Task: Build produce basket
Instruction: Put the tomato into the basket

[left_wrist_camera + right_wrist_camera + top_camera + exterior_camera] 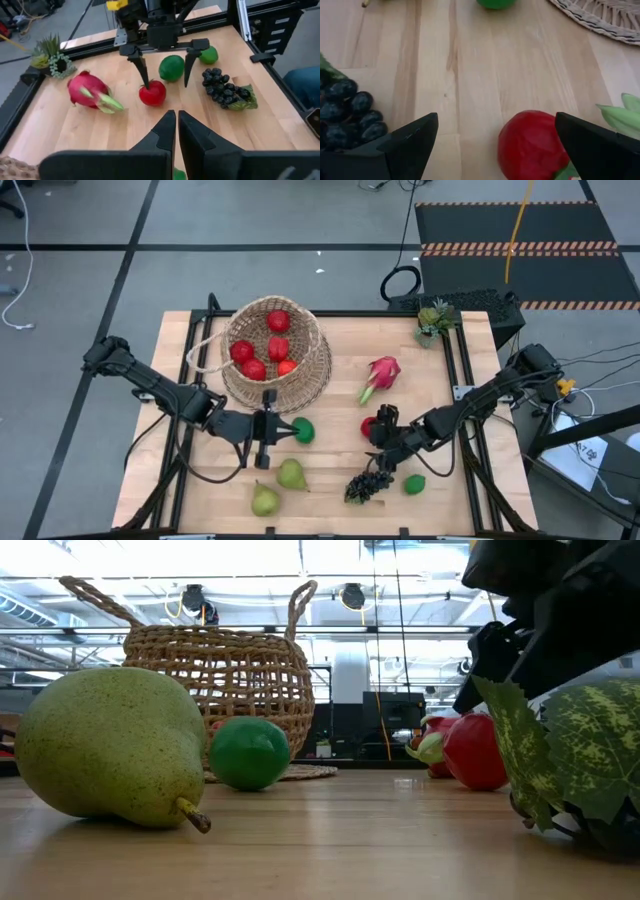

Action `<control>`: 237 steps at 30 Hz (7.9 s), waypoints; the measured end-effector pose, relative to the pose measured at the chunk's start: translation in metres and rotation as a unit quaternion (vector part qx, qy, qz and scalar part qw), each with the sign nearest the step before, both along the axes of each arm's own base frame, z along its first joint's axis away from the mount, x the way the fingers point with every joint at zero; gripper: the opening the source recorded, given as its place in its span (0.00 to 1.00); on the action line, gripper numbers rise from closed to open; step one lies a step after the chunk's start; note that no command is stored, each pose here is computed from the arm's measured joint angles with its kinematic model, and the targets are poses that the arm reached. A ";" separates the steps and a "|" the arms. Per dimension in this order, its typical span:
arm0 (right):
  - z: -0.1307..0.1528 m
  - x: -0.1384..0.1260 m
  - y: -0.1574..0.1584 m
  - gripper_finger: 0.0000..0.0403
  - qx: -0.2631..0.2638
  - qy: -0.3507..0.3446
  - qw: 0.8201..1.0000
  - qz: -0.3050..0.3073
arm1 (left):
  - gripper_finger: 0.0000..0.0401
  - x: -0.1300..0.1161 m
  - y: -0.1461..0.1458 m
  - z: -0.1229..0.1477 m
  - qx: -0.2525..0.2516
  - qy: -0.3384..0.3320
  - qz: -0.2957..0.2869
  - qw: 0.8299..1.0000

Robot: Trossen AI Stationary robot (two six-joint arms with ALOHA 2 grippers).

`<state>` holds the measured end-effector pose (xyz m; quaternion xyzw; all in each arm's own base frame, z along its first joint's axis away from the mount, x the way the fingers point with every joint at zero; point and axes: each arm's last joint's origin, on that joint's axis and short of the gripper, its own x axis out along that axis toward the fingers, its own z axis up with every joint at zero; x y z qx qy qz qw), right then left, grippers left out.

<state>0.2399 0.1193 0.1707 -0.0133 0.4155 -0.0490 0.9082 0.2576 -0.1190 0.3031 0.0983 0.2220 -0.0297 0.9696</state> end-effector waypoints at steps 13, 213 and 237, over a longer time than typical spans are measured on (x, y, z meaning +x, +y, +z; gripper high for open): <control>-0.003 0.008 -0.025 0.99 -0.010 0.034 0.999 -0.002 | 0.06 0.003 0.000 0.005 0.053 -0.028 -0.023 0.998; 0.089 0.028 -0.041 0.80 -0.136 -0.435 0.875 0.163 | 0.06 0.010 0.017 0.007 0.036 -0.034 0.015 0.999; 0.089 0.028 -0.041 0.80 0.107 -0.443 0.888 0.063 | 0.06 0.010 0.017 0.006 0.029 -0.033 0.021 0.999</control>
